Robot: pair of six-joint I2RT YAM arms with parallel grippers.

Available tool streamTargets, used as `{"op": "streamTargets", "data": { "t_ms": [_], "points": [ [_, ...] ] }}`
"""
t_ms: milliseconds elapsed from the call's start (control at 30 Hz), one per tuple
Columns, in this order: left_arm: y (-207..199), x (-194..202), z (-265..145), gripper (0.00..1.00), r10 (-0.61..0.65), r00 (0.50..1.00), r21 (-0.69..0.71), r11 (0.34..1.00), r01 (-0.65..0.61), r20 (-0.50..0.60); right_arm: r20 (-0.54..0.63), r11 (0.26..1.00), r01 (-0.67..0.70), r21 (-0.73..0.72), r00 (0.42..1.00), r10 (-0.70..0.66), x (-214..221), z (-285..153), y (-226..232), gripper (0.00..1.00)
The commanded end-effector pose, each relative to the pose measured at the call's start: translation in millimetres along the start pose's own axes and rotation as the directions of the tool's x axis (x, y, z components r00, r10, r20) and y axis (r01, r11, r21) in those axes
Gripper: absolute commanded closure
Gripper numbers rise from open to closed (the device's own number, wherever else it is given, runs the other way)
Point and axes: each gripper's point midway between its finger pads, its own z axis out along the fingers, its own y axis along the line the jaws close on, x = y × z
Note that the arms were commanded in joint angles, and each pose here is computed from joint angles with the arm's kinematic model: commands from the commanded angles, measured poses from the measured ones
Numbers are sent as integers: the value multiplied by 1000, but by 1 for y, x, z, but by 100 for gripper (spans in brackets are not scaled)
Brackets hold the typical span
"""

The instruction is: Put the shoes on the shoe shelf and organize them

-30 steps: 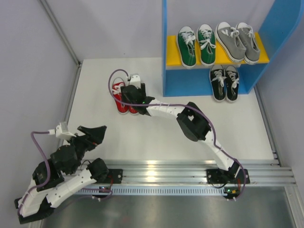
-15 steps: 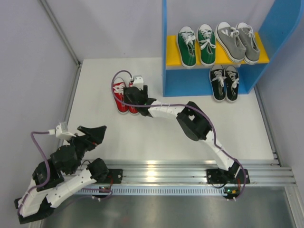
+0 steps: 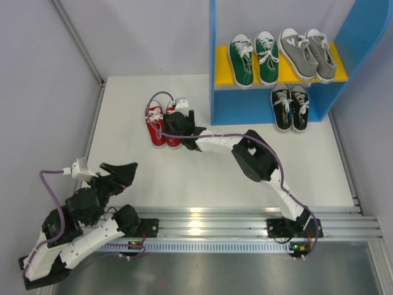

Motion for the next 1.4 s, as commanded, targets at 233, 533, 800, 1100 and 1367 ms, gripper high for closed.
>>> {"op": "streamTargets", "data": {
  "t_ms": [233,533,800,1100,1367],
  "points": [
    [-1,-10,-5,9,-16,1000,10,1000,16,25,-20,1000,23,-16,1000,-23,-12,2,-6,19],
    [0,-10,-4,8,-13,1000,6,1000,13,26,2,997,30,-71,1000,-30,-29,14,27,20],
    [-1,-12,-6,8,-16,999,11,1000,16,29,-60,999,4,39,998,-2,2,20,-5,20],
    [-1,-11,-5,8,-13,1000,8,1000,13,27,-45,999,5,47,999,-3,0,8,-15,20],
    [-2,-13,-6,8,-18,999,13,1000,18,30,-75,998,9,58,997,-5,6,23,-14,29]
  ]
}}
